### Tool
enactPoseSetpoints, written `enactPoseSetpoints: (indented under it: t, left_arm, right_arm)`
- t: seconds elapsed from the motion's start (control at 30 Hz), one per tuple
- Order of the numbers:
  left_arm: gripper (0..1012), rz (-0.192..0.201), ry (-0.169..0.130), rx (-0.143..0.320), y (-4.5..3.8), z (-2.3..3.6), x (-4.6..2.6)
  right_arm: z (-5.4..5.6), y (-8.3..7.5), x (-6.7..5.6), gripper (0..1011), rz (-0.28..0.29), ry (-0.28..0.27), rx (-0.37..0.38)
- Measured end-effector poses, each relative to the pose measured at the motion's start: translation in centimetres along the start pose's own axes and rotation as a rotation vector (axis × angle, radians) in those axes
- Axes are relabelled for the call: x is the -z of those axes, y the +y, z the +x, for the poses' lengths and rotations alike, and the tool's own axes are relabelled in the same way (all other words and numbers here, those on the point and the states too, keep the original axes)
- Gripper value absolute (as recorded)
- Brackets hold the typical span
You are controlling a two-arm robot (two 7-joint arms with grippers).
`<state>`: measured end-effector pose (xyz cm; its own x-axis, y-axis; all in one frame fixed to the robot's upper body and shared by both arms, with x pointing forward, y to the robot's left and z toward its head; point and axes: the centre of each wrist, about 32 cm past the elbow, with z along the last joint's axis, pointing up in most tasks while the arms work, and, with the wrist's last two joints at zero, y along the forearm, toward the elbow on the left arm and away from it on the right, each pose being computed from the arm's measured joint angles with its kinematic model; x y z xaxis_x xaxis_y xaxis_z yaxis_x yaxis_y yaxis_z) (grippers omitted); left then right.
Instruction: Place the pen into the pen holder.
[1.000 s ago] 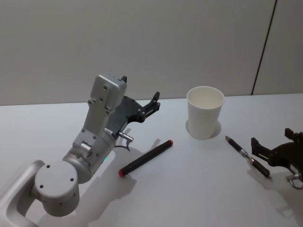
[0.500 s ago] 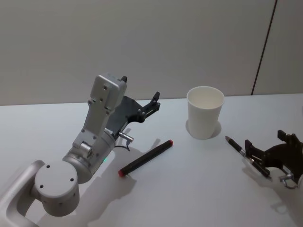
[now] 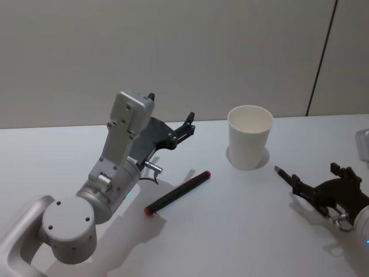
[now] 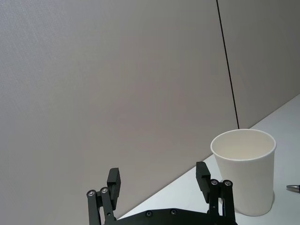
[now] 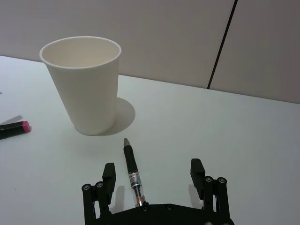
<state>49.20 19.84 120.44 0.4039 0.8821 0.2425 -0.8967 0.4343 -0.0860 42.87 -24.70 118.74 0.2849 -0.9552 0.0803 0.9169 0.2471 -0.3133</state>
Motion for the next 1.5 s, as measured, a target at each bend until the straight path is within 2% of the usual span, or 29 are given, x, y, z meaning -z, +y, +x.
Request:
enactPoseSetpoints:
  t: [0.9, 1.5]
  left_arm:
    - [1001, 0.000, 0.000, 0.000, 0.00, 0.00, 0.00]
    - [1001, 0.000, 0.000, 0.000, 0.00, 0.00, 0.00]
  right_arm:
    - [-0.9, 1.7, 1.5, 1002, -0.049, -0.001, -0.014]
    - [-1.1, 2.2, 1.9, 1001, -0.057, -0.005, -0.014]
